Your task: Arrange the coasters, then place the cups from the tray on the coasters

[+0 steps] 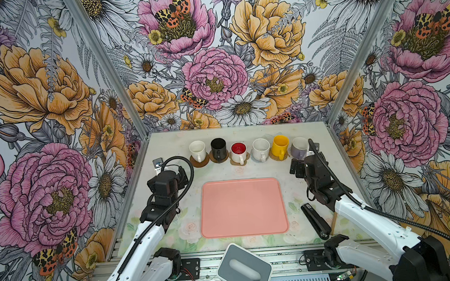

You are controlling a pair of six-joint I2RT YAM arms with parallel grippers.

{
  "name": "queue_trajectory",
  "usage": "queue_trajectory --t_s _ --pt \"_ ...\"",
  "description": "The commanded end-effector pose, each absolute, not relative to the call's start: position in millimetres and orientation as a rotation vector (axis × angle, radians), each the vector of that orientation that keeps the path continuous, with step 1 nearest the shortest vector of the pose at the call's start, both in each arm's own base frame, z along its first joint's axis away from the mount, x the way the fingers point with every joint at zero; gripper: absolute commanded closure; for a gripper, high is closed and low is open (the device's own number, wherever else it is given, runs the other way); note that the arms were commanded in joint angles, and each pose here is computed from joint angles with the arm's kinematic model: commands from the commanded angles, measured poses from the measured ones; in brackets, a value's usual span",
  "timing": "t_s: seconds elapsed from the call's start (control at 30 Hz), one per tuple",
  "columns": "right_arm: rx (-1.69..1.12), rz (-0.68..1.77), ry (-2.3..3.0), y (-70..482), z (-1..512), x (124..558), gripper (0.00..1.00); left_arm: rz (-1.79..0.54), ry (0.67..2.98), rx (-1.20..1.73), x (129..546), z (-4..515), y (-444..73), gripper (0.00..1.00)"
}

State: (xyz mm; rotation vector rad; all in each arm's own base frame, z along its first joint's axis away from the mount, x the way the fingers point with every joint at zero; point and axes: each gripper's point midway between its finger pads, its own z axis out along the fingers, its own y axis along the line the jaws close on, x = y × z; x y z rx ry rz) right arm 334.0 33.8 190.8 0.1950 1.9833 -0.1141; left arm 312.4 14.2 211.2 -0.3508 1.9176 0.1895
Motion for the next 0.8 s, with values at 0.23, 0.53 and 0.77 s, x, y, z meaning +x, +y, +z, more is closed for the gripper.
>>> queue_trajectory --t_s 0.23,0.53,0.77 --pt "0.181 -0.146 1.862 -3.5 170.9 361.3 0.01 0.235 1.761 -0.277 327.0 189.5 23.2 0.01" --pt "0.144 -0.141 1.898 -15.5 131.7 389.5 0.02 0.189 1.729 -0.296 335.7 160.8 41.3 0.01" --pt "0.119 -0.162 1.826 -25.5 133.2 394.5 0.02 0.148 1.725 -0.262 354.9 159.0 41.1 0.01"
